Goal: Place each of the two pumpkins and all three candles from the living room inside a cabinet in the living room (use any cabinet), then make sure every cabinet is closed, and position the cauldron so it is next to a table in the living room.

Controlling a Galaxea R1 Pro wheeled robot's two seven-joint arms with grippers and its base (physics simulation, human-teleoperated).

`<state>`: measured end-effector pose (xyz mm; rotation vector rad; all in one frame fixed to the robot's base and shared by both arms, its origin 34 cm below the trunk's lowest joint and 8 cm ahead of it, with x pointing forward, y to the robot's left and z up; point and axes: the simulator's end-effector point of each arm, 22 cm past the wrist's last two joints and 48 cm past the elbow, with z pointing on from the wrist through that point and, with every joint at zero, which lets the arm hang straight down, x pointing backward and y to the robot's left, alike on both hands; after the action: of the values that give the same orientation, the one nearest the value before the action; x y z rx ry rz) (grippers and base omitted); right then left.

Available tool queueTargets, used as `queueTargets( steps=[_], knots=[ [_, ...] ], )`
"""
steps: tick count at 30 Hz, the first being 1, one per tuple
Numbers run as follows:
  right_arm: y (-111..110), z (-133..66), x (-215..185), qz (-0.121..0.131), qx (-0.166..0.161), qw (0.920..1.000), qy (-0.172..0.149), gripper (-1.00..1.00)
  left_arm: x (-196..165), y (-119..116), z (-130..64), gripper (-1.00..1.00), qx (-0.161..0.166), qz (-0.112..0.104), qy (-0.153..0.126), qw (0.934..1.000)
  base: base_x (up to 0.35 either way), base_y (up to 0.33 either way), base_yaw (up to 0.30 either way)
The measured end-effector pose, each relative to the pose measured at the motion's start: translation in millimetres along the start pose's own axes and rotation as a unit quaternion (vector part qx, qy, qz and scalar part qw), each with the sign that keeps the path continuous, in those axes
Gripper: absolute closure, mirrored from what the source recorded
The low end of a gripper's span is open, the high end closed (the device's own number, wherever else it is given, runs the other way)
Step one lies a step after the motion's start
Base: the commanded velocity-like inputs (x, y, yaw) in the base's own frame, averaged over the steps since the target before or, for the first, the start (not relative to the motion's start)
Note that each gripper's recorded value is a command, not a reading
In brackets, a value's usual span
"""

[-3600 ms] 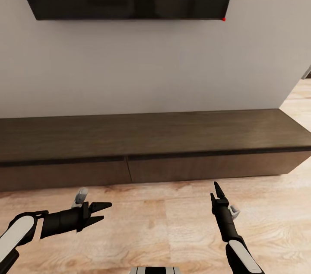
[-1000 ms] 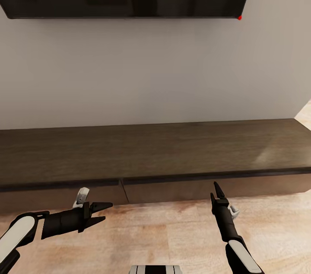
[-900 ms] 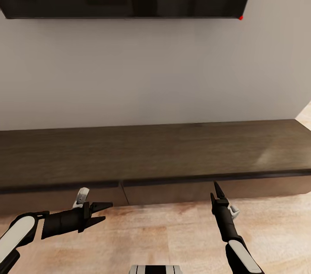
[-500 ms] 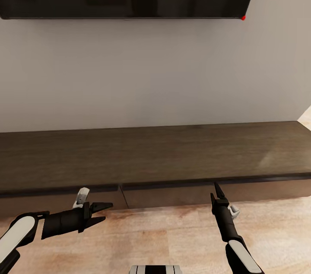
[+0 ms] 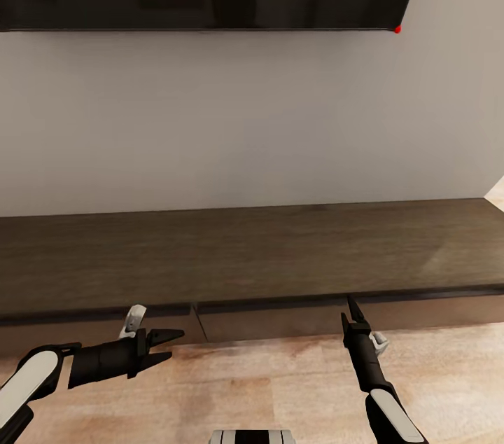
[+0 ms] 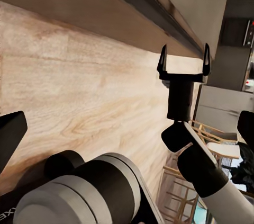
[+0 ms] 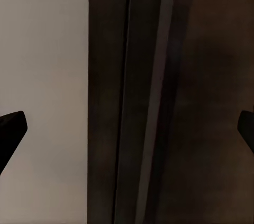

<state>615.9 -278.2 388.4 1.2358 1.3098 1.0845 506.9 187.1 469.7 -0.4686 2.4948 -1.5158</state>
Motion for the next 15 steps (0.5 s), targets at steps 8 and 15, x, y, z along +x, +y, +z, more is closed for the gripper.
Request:
queueTargets(
  steps=[8,15],
  knots=[
    [-7,-1.1,1,0.000,0.000,1.0000,0.000,-1.00,2,6,2.9,-1.00,0.001,0.000,0.000,1.0000,0.000,0.000,0.000],
    [-14,-2.3,1,0.000,0.000,1.0000,0.000,-1.00,4,12,5.5,-1.00,0.000,0.000,0.000,1.0000,0.000,0.000,0.000]
  ],
)
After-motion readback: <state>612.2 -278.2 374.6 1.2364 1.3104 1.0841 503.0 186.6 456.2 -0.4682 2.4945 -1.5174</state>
